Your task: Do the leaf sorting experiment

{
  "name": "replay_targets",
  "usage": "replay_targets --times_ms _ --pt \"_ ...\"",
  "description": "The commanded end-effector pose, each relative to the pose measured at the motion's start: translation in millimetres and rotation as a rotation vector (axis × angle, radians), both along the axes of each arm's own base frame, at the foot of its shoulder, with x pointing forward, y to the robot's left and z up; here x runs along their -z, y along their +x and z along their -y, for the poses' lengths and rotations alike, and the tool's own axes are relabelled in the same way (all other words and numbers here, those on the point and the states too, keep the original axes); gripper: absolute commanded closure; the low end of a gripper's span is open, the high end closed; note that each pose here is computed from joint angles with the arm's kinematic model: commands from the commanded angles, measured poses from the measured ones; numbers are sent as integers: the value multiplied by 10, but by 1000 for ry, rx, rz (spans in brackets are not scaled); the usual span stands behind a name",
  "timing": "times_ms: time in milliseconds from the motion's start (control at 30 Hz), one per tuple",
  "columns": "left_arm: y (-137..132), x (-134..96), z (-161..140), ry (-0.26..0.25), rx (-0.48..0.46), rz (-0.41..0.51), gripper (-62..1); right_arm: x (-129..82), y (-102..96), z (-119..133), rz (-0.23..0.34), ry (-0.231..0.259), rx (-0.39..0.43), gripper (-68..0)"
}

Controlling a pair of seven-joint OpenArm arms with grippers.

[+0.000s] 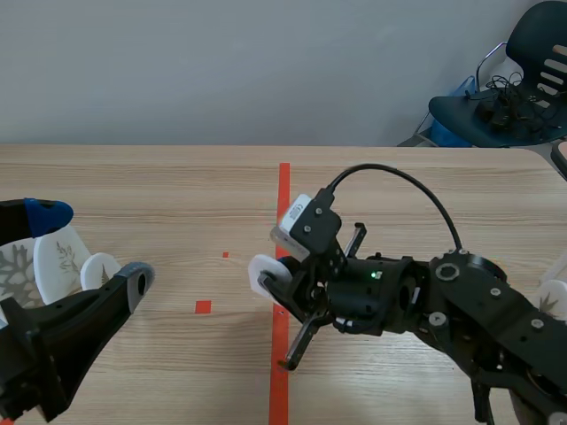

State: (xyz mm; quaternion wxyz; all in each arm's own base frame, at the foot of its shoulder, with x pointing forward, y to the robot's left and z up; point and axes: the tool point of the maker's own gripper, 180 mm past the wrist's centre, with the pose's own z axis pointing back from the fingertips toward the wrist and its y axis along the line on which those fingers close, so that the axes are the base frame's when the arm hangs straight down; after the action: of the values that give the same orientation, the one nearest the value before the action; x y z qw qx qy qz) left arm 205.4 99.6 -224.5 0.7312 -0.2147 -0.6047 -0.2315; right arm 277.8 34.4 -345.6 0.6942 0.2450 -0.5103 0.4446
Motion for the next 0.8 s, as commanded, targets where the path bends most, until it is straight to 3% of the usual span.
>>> replay_targets --times_ms 0,133,333,767 --pt "7 -59 30 -23 2 17 -623 -183 99 93 50 15 31 -17" --pt "7 -59 30 -23 2 17 -623 -380 141 272 86 3 93 -17" --pt "10 -62 30 -23 2 18 -623 -644 118 587 74 33 222 -17" --pt "13 -65 31 -23 2 20 -623 -462 -226 1527 -88 87 553 -17"
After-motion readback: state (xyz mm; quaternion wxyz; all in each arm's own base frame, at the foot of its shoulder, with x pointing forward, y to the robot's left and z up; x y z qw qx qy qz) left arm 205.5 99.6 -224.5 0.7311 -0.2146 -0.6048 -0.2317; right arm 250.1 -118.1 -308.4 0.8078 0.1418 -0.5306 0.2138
